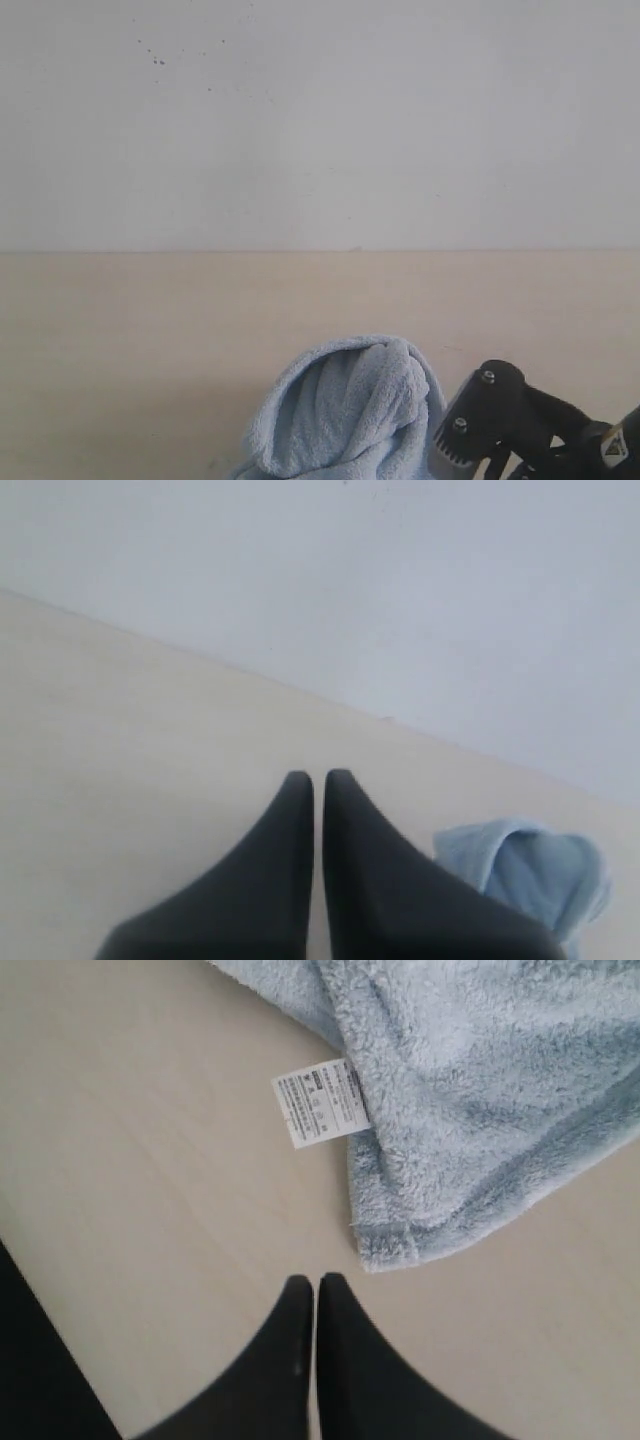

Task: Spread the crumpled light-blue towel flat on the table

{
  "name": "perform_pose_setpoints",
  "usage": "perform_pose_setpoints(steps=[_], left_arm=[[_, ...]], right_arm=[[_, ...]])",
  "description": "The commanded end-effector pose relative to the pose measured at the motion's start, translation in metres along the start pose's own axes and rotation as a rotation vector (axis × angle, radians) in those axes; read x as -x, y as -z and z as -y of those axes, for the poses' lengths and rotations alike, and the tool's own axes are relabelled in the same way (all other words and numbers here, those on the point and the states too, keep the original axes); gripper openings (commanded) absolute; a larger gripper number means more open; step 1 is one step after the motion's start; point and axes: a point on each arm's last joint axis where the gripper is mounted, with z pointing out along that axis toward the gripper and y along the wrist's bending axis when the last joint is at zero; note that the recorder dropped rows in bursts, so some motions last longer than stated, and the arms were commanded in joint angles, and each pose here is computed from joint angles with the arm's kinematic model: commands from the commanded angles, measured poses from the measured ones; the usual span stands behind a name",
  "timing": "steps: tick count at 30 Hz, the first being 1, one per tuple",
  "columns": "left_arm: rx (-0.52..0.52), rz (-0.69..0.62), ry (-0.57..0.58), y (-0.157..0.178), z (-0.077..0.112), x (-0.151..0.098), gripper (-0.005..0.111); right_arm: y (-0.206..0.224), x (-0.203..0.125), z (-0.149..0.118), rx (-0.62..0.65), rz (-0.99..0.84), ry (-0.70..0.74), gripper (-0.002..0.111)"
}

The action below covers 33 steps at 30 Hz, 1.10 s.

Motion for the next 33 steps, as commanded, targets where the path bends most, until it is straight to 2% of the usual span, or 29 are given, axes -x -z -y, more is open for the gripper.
perform_pose_setpoints(steps=[1, 5, 10, 13, 17, 20, 23, 25, 27, 30, 33], left_arm=[[-0.017, 0.022, 0.139, 0.000, 0.001, 0.001, 0.004], [-0.014, 0.057, 0.152, 0.000, 0.001, 0.004, 0.004], [-0.047, 0.102, 0.388, 0.001, 0.003, 0.011, 0.004], [-0.059, 0.225, 0.478, 0.006, 0.006, 0.031, 0.004], [-0.112, 0.349, 0.461, 0.018, 0.021, 0.063, 0.004], [-0.136, 0.438, 0.376, 0.028, 0.031, 0.084, 0.004], [-0.114, 0.527, 0.301, 0.033, 0.033, 0.099, 0.004], [-0.094, 0.489, 0.311, 0.024, 0.035, 0.103, 0.004], [-0.076, 0.334, 0.295, 0.007, 0.040, 0.101, 0.004], [-0.015, 0.037, 0.147, -0.025, 0.043, 0.088, 0.004], [0.045, -0.226, -0.041, -0.061, 0.037, 0.072, 0.004]], right_arm=[[-0.011, 0.001, 0.004, -0.003, -0.030, 0.000, 0.001], [-0.018, 0.004, 0.003, -0.011, -0.027, 0.053, 0.001], [-0.018, 0.013, 0.009, -0.085, 0.064, 0.086, 0.001], [-0.018, 0.014, 0.009, -0.089, 0.069, 0.091, 0.001], [-0.018, 0.016, 0.009, -0.085, 0.096, 0.060, 0.001], [-0.018, 0.017, 0.008, -0.076, 0.103, 0.042, 0.001], [-0.018, 0.017, 0.008, -0.076, 0.103, 0.042, 0.001], [-0.018, 0.017, 0.008, -0.076, 0.103, 0.042, 0.001], [-0.018, 0.018, 0.008, -0.081, 0.116, 0.030, 0.001], [-0.017, 0.021, 0.010, -0.097, 0.151, 0.016, 0.001], [-0.017, 0.024, 0.012, -0.120, 0.179, 0.016, 0.001]])
